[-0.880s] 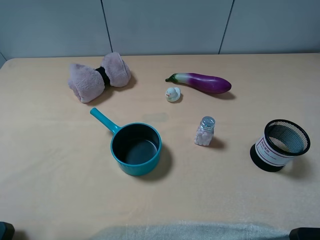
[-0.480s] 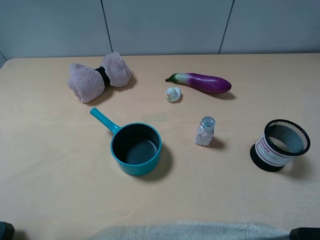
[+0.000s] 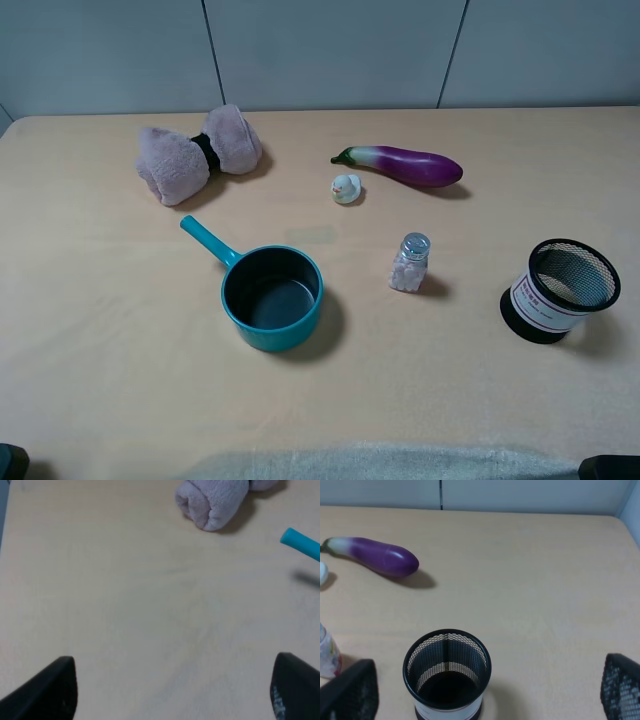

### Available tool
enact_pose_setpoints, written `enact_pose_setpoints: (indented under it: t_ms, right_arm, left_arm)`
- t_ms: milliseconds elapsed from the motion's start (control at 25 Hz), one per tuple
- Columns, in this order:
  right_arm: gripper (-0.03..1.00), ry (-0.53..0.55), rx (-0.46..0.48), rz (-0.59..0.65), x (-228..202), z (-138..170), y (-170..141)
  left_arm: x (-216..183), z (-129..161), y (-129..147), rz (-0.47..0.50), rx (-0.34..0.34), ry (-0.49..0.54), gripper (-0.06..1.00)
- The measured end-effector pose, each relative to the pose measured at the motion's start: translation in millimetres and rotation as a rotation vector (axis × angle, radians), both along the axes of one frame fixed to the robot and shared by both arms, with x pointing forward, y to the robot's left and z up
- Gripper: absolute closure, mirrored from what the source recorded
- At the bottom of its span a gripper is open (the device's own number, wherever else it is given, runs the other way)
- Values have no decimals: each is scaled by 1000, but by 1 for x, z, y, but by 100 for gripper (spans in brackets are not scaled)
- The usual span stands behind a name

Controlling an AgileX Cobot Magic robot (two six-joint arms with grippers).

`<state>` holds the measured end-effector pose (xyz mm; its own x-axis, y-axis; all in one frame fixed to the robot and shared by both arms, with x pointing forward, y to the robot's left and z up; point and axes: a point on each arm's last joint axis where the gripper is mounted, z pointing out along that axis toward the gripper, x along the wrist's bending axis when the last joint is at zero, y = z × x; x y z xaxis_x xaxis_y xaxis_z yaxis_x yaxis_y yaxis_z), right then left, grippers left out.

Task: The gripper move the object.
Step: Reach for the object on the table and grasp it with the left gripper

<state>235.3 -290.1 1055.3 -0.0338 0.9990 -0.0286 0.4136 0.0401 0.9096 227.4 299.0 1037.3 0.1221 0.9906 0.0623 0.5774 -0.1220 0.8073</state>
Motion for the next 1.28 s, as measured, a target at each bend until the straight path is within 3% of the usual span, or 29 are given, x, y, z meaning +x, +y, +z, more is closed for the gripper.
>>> enact_pose_setpoints:
  t_ms: [880,1280]
  right_arm:
    - [29,0,0,0,0,0,0]
    - [29,0,0,0,0,0,0]
  left_arm:
    - [1,0,0,2,3,2,17]
    - [69,32,-2,2,13,296,17]
